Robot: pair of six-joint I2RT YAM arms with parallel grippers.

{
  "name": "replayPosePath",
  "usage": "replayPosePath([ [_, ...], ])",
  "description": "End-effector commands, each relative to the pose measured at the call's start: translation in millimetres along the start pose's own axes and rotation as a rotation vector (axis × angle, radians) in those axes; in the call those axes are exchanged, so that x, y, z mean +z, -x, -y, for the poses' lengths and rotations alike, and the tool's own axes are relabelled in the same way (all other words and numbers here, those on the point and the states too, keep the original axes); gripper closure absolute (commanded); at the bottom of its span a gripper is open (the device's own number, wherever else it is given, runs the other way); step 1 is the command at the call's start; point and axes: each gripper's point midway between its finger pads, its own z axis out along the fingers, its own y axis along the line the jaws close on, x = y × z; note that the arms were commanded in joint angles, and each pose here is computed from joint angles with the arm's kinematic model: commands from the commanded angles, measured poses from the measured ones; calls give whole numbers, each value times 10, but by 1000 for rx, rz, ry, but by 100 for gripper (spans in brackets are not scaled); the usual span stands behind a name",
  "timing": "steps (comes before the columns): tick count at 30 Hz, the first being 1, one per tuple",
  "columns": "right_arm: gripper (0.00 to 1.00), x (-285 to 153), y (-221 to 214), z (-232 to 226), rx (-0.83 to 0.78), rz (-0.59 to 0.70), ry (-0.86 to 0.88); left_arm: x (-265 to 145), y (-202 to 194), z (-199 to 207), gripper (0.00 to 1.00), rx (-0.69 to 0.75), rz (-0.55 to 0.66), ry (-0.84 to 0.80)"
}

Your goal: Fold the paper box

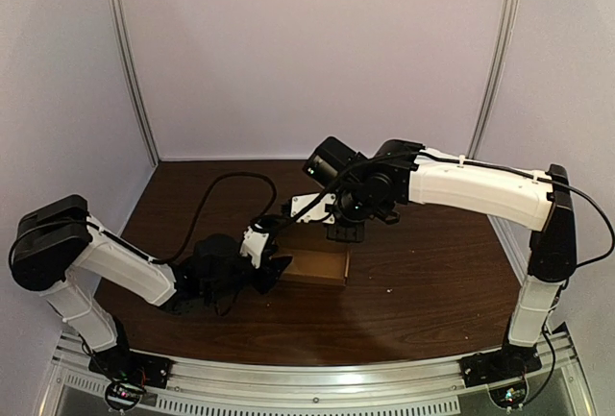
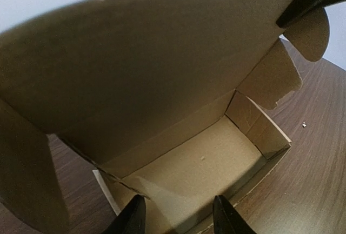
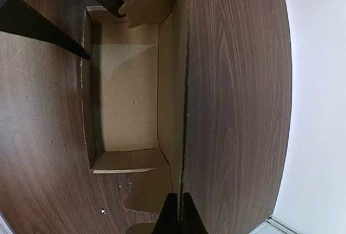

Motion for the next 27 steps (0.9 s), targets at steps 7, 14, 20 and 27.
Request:
replayPosePath([
  [7, 100, 34, -103, -174, 20, -16, 77, -6, -21, 161, 56, -71, 12, -92],
  [14, 100, 95, -154, -352, 34, -23, 149, -269, -225, 3, 56, -119, -26, -58],
  [20, 100, 160, -160, -413, 49, -36, 178, -482, -262, -104, 56, -106, -46, -29],
  [27, 100, 79, -74, -271, 73, -26, 135, -621, -171, -107, 58, -82, 7, -25],
])
